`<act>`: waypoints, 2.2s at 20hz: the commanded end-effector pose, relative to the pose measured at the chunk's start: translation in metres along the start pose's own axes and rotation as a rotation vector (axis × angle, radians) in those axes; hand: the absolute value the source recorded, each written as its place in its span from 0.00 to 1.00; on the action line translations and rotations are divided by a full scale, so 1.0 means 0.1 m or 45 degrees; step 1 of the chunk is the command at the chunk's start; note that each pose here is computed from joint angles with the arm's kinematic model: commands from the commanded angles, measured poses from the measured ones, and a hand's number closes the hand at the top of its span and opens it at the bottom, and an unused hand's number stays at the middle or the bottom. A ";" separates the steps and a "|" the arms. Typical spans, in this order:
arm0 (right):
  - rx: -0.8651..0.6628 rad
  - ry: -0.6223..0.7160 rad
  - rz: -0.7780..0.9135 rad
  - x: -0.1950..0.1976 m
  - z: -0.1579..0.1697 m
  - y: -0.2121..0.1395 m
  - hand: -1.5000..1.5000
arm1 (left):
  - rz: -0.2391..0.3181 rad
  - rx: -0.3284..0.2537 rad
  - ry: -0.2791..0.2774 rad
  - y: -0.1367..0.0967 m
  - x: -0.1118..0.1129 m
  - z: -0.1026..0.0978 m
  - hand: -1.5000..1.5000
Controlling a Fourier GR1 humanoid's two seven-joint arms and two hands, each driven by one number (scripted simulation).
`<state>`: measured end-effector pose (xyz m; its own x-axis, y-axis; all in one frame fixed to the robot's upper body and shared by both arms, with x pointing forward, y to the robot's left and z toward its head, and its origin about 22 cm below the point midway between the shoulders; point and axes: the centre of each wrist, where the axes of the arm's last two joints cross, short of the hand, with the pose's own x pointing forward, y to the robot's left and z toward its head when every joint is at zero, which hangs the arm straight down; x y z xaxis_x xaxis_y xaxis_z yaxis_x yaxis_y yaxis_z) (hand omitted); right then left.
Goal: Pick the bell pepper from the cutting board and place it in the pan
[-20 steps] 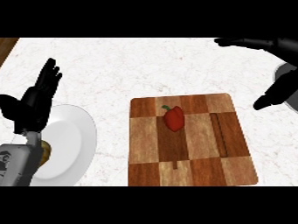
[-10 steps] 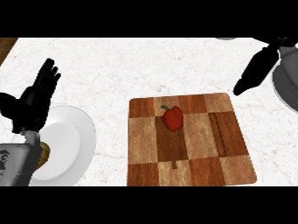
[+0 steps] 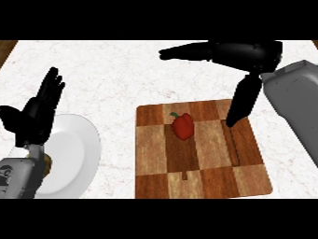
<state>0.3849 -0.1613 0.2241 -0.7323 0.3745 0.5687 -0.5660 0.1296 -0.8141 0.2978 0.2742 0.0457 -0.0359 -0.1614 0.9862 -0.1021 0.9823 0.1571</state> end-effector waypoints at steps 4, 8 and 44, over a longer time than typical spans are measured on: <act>0.062 0.129 0.041 0.17 -0.08 0.39 0.00 | -0.006 0.025 -0.013 -0.01 0.06 -0.18 0.50; 0.024 0.186 0.030 0.09 -0.14 0.39 0.00 | -0.021 0.009 -0.004 -0.21 0.13 -0.02 0.50; 0.422 0.433 0.399 -0.20 -0.73 1.33 0.00 | -0.003 -0.008 -0.001 0.04 0.14 0.09 0.50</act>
<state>0.3647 -0.1065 0.1117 -0.7424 0.6342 0.2159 -0.4784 -0.2763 -0.8336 0.2913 0.2769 0.0457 -0.0419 -0.1625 0.9858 -0.0992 0.9825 0.1577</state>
